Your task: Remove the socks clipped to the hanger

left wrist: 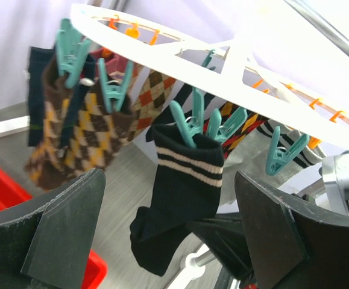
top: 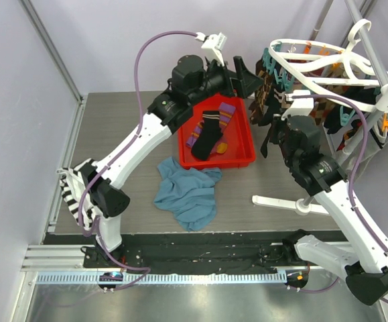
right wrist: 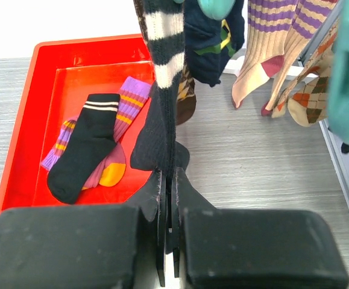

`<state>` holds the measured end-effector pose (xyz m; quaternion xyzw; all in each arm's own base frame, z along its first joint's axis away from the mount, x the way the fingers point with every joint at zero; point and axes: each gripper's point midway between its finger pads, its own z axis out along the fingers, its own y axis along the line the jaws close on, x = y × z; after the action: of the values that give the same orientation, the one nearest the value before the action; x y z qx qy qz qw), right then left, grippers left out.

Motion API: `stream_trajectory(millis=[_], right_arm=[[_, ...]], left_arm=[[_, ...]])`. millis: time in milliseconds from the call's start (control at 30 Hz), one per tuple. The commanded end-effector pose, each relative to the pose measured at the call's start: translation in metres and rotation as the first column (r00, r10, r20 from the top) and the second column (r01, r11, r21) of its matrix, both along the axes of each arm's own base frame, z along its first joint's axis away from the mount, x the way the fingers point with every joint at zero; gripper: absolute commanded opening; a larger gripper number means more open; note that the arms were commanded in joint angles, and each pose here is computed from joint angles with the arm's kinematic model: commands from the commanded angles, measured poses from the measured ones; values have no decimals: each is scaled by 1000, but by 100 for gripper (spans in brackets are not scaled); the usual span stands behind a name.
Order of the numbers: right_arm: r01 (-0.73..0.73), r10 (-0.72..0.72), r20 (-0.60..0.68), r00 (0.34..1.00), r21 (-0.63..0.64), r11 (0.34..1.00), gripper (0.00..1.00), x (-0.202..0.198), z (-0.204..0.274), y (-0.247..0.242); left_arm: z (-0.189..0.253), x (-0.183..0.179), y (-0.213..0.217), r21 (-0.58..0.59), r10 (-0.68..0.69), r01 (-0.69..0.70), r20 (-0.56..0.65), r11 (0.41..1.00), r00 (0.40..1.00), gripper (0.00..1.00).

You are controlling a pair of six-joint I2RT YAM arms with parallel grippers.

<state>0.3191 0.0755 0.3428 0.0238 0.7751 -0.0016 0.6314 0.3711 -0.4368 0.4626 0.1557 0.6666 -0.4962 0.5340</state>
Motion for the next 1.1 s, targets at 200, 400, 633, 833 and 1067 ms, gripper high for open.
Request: stream_trajectory(millis=[200,400,633,833,1067], right_arm=[[28,-36,84,996,99,995,1,-8,23,-8],[26,-38,93,995,134,991,1,-15,25,-11],[23,-35,94,995,117,993,1,-15,13,-12],[64,-78,114,990,127,990,1,-21,19,-23],[81,-100,132,986,143,986,1,-24,30,-27]], left_arm=[[9,-12,-18,-53,-70,72,40,996,997,94],[-8,-15,-7,-26,-45,46,52,999,998,98],[13,-7,-18,-68,-51,54,44,996,998,93],[3,-8,-25,-59,-80,81,26,995,996,91],[-13,-17,-12,-9,-71,71,47,997,996,94]])
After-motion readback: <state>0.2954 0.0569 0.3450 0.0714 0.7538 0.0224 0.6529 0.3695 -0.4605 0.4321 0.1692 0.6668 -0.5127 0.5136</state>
